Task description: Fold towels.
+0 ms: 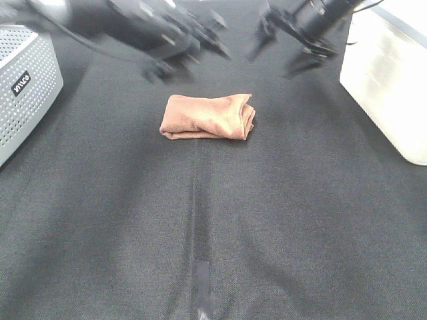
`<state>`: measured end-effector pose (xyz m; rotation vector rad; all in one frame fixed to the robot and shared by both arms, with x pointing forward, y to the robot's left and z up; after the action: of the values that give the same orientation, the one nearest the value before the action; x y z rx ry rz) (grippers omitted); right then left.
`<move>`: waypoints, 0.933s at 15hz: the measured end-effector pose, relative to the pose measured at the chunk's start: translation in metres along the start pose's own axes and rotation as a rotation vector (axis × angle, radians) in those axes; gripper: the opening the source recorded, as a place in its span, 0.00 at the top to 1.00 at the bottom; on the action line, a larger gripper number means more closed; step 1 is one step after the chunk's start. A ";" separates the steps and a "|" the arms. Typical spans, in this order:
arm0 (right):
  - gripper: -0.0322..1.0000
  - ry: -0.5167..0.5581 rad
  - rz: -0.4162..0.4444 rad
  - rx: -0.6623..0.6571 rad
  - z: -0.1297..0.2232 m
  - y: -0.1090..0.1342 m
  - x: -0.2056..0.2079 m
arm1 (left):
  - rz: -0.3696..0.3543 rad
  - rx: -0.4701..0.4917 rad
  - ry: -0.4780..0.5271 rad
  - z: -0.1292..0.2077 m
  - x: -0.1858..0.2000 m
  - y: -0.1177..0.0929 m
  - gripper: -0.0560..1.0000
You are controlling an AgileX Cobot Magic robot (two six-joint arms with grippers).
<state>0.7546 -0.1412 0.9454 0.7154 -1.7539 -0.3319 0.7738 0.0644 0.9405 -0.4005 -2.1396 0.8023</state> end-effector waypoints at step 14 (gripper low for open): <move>0.14 0.179 -0.133 0.056 0.038 -0.011 -0.105 | -0.139 0.027 0.014 -0.060 0.049 0.082 0.22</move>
<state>0.7386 -0.0902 0.8469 0.8772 -1.5551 -0.3001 0.7902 0.1761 0.9429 -0.2395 -2.1154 0.7455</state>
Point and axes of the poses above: a point on each arm's last joint axis where the gripper is mounted, x pointing back along that axis away from the gripper, y along the wrist's bending axis when the last joint is at zero, z = x × y, the point moved 6 cm from there along -x, pointing out along that axis toward the gripper, and after that the axes turned 3 degrees about x, right-handed, at the moved point
